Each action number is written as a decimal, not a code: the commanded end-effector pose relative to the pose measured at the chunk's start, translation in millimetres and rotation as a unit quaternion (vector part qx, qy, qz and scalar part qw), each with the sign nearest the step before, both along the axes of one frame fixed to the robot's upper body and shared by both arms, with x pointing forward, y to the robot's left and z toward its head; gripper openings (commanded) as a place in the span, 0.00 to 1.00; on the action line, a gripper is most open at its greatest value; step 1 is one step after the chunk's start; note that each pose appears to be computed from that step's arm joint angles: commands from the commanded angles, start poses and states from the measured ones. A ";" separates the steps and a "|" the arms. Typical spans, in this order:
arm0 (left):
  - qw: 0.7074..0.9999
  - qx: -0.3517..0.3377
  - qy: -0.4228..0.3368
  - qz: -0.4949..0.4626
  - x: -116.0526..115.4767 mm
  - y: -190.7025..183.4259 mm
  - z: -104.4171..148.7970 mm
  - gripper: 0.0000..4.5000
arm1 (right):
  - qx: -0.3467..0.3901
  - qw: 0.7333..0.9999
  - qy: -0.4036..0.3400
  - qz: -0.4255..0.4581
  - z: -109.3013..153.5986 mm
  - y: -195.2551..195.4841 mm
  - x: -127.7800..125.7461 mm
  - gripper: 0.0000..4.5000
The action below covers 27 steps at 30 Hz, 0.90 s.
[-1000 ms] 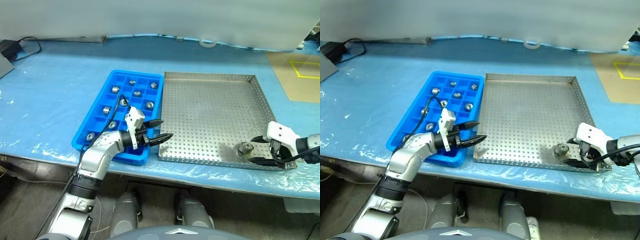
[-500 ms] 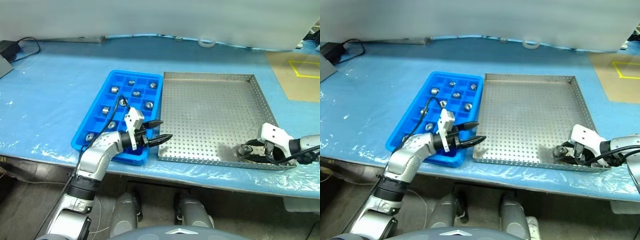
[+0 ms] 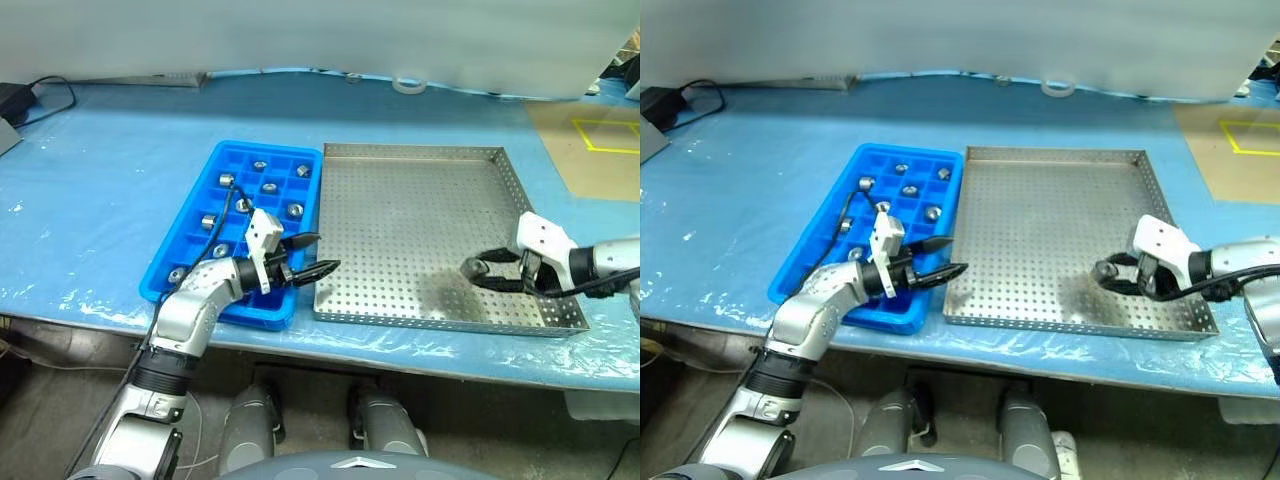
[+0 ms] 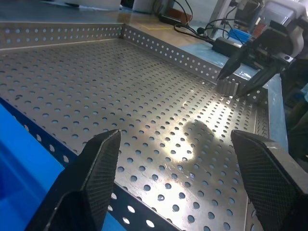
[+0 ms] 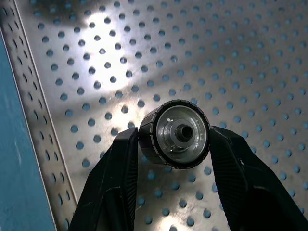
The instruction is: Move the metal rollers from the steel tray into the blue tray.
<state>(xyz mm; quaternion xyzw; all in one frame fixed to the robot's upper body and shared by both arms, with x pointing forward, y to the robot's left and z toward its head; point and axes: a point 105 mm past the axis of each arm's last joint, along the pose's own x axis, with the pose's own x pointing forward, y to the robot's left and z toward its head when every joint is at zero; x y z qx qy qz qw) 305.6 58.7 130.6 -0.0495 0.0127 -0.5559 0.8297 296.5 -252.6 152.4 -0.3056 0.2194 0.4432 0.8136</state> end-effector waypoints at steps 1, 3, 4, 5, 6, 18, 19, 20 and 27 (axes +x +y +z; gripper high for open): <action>0.996 -0.004 -0.090 0.001 -6.7 11.0 73.4 0.86 | 0.040 0.998 -0.032 0.046 21.3 33.7 10.8 0.40; 0.995 0.013 -0.093 0.019 -6.9 23.3 72.6 0.86 | 0.060 0.995 -0.037 0.075 24.9 54.9 15.7 0.40; 0.995 0.020 -0.095 0.034 -7.1 32.4 72.4 0.86 | 0.068 0.992 -0.041 0.096 25.3 68.5 17.6 0.40; 0.994 0.024 -0.096 0.043 -7.3 37.7 72.8 0.86 | 0.071 0.991 -0.043 0.109 25.2 76.3 18.7 0.40; 0.993 0.032 -0.097 0.061 -7.8 46.9 72.4 0.86 | 0.083 0.987 -0.042 0.127 24.7 89.4 20.5 0.40; 0.973 0.101 -0.028 0.207 -40.2 131.9 28.7 0.86 | 0.150 0.937 0.005 0.316 23.5 190.9 10.1 0.40; 0.971 0.100 -0.023 0.215 -42.9 134.7 25.6 0.86 | 0.148 0.935 0.004 0.322 21.0 195.6 11.6 0.40; 0.971 0.098 -0.020 0.219 -44.1 136.0 24.3 0.86 | 0.147 0.934 0.003 0.326 19.4 198.2 13.0 0.40; 0.968 0.084 -0.013 0.237 -57.3 125.6 16.6 0.86 | 0.159 0.925 0.004 0.345 6.6 220.7 24.7 0.40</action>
